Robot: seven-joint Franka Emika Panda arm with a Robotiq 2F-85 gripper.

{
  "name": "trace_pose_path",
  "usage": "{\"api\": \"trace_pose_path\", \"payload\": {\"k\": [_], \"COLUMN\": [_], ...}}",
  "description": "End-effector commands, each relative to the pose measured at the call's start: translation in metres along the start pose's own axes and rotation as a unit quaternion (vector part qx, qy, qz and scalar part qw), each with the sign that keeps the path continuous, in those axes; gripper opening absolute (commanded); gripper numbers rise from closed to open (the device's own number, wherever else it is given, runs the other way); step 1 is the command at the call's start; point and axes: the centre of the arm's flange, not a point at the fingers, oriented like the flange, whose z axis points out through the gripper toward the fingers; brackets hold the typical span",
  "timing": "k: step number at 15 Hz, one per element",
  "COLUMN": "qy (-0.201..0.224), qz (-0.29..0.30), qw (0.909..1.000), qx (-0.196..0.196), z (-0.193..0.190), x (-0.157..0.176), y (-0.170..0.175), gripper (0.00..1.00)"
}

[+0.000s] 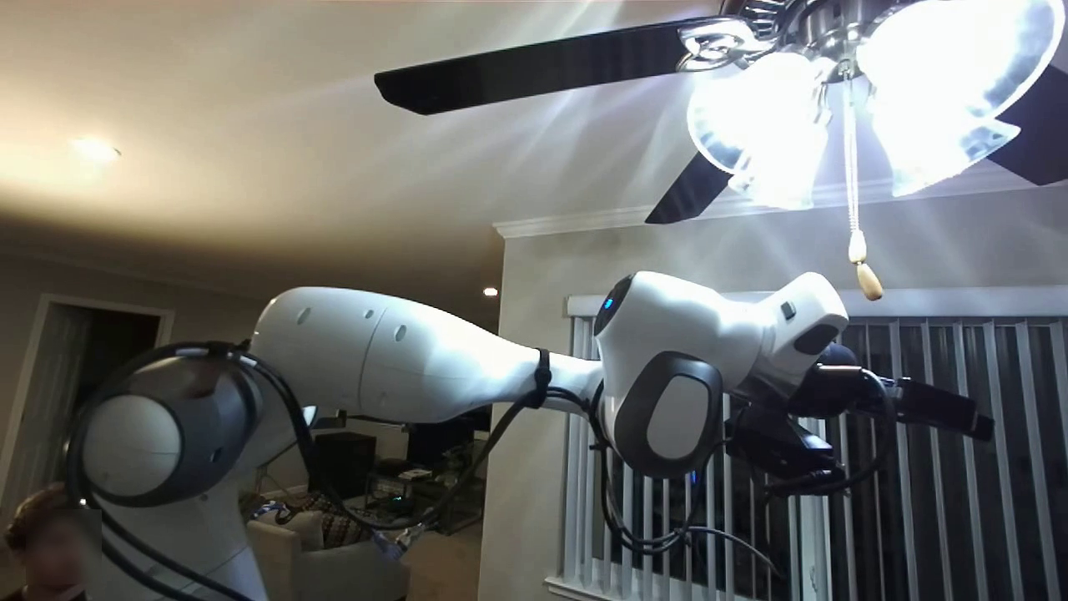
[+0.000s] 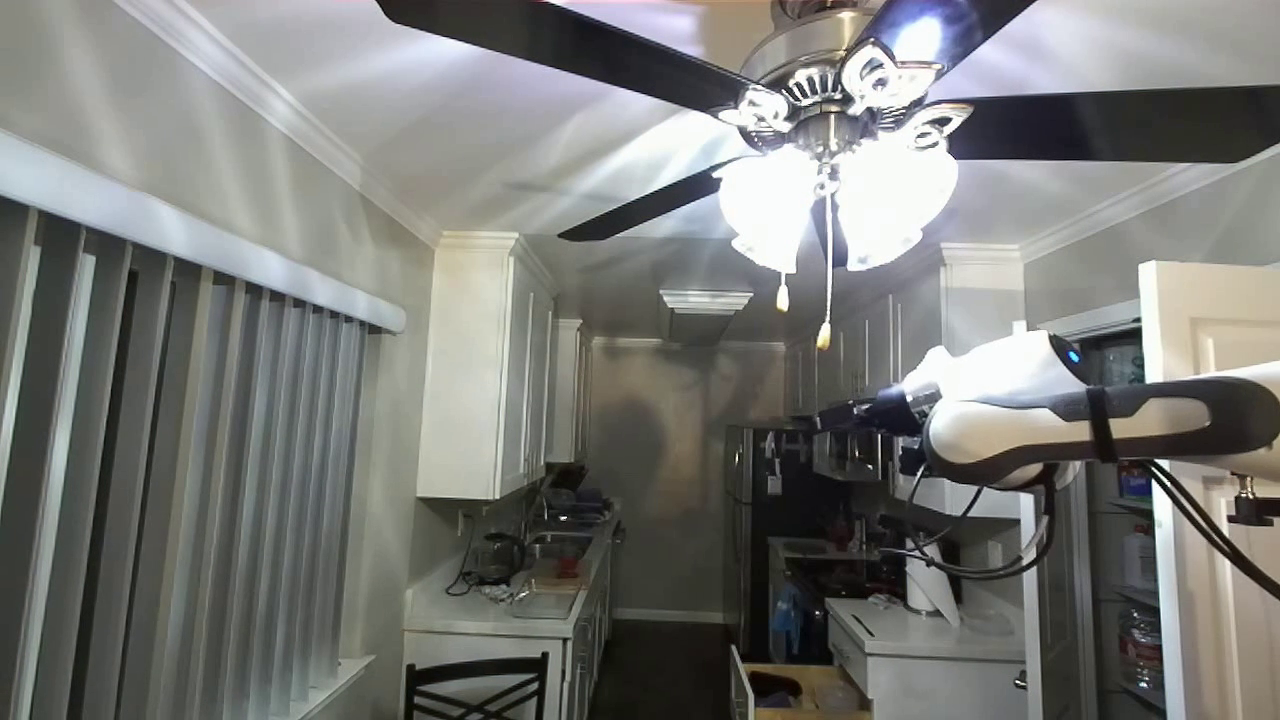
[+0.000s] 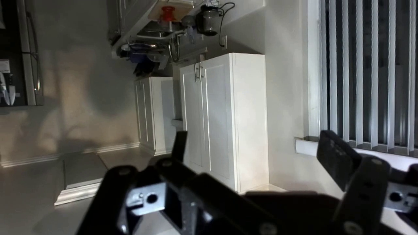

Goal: Turn on the light

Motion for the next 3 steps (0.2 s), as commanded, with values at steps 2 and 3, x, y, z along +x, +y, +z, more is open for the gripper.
{"api": "trace_pose_path", "payload": {"k": [2,3], "qy": [-0.007,-0.008], "qz": [0.001,0.001], "qw": [1.0,1.0], "qx": [0.0,0.0], "z": [-0.0001,-0.0001], "x": [-0.003,-0.0039], "y": [0.0017,0.0018], "gripper": [1.0,1.0]}}
